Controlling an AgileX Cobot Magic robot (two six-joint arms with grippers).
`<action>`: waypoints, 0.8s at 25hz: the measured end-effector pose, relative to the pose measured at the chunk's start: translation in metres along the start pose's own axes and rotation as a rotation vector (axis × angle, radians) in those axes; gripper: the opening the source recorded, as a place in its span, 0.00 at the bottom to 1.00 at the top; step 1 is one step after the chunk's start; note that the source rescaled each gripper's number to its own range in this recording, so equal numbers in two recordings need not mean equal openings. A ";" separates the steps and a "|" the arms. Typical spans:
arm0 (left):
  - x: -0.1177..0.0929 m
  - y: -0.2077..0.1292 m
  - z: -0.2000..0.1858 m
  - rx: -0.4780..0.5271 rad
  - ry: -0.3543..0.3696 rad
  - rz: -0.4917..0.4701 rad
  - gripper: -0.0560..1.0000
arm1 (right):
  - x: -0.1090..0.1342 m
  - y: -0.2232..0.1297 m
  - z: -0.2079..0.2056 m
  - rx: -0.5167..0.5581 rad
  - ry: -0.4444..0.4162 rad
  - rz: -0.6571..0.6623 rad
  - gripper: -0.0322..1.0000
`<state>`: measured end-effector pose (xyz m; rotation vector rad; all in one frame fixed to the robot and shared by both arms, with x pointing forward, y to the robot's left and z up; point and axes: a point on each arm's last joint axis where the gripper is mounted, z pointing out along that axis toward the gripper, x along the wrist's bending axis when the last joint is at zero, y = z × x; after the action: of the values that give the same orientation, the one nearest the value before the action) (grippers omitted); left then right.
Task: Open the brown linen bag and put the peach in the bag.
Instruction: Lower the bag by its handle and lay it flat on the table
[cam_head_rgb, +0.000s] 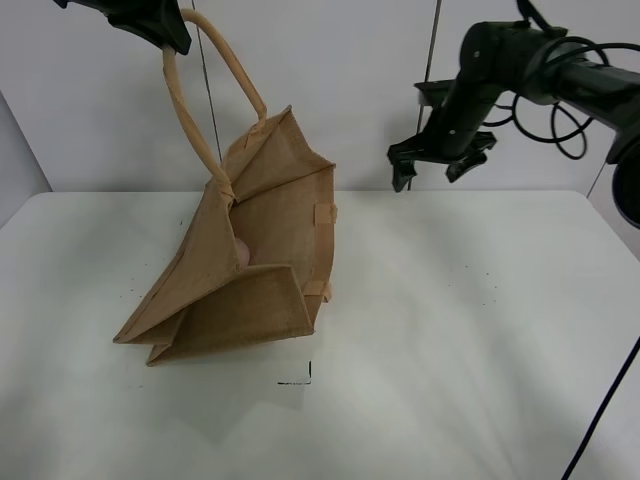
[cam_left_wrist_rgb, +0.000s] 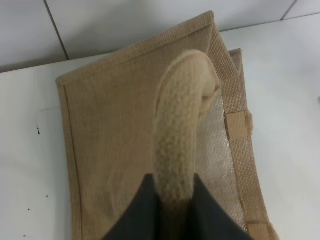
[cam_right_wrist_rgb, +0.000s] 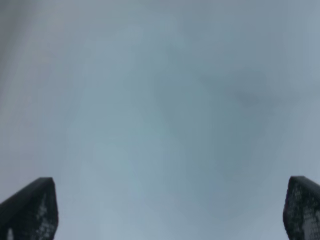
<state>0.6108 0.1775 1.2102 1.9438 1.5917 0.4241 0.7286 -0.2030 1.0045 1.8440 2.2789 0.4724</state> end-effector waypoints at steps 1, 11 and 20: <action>0.000 0.000 0.000 0.000 0.000 0.000 0.05 | -0.018 -0.001 -0.001 0.004 -0.012 0.041 1.00; 0.000 0.000 0.000 0.000 0.000 0.000 0.05 | -0.093 -0.016 -0.011 0.052 -0.066 0.215 1.00; 0.000 0.000 0.000 0.000 0.000 0.000 0.05 | -0.070 -0.058 -0.070 0.088 -0.050 0.202 1.00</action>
<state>0.6108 0.1775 1.2102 1.9438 1.5917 0.4241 0.6682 -0.2912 1.0450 2.1153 2.1242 0.3545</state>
